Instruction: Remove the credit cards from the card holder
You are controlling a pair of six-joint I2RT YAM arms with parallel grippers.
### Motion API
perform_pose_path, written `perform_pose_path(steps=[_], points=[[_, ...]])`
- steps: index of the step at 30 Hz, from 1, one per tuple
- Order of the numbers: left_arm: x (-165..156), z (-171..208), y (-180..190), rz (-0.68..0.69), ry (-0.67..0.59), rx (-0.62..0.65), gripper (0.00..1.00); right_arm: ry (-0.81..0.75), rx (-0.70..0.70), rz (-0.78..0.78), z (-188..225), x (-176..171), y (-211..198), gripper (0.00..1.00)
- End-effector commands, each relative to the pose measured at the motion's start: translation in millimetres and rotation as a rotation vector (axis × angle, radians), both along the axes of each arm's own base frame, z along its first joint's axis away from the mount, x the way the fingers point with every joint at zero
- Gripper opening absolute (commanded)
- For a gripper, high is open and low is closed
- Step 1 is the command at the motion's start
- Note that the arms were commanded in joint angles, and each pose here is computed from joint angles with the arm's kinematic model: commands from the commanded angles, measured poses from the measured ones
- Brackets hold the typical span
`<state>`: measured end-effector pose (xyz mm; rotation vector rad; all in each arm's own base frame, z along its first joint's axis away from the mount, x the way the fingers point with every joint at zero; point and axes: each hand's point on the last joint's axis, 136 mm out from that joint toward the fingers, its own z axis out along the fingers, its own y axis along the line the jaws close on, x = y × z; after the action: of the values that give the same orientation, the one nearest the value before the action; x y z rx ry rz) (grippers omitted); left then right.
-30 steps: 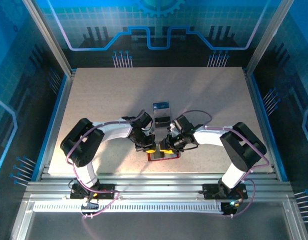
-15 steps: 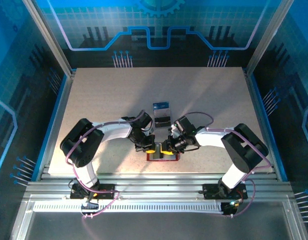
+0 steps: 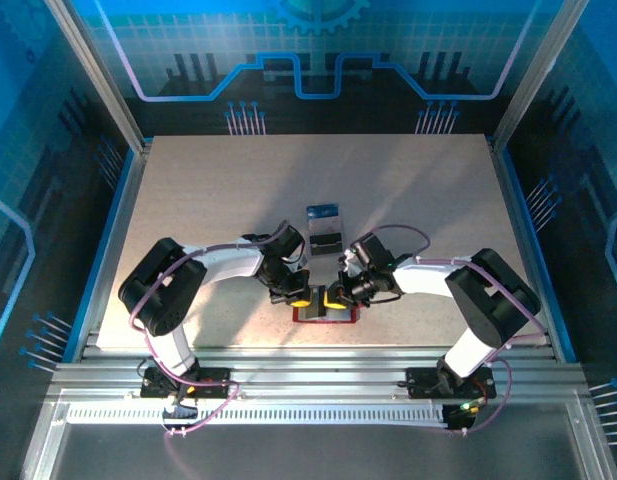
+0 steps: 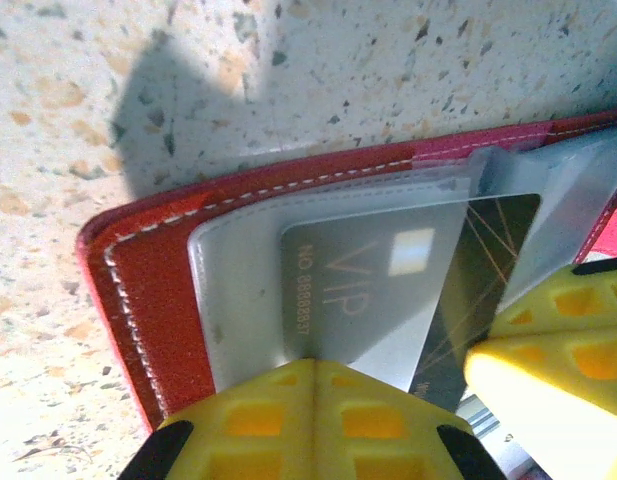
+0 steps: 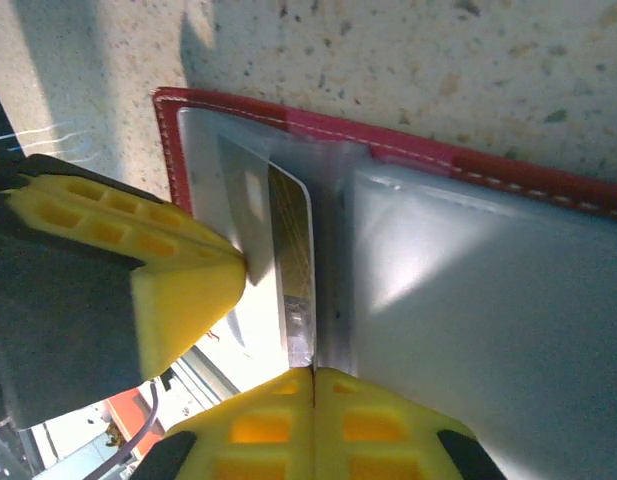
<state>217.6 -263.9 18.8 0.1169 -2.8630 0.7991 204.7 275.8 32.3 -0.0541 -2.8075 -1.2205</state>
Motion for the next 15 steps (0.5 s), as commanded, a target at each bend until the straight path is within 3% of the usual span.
perform_pose_path(steps=[1,15], points=[[-21,-18,24,0.0,0.064,0.116,0.0,-0.031,0.029,0.001,12,2,-4,0.0],[-16,-7,19,0.012,0.041,0.088,0.0,-0.094,-0.113,0.061,34,-1,-35,0.0]])
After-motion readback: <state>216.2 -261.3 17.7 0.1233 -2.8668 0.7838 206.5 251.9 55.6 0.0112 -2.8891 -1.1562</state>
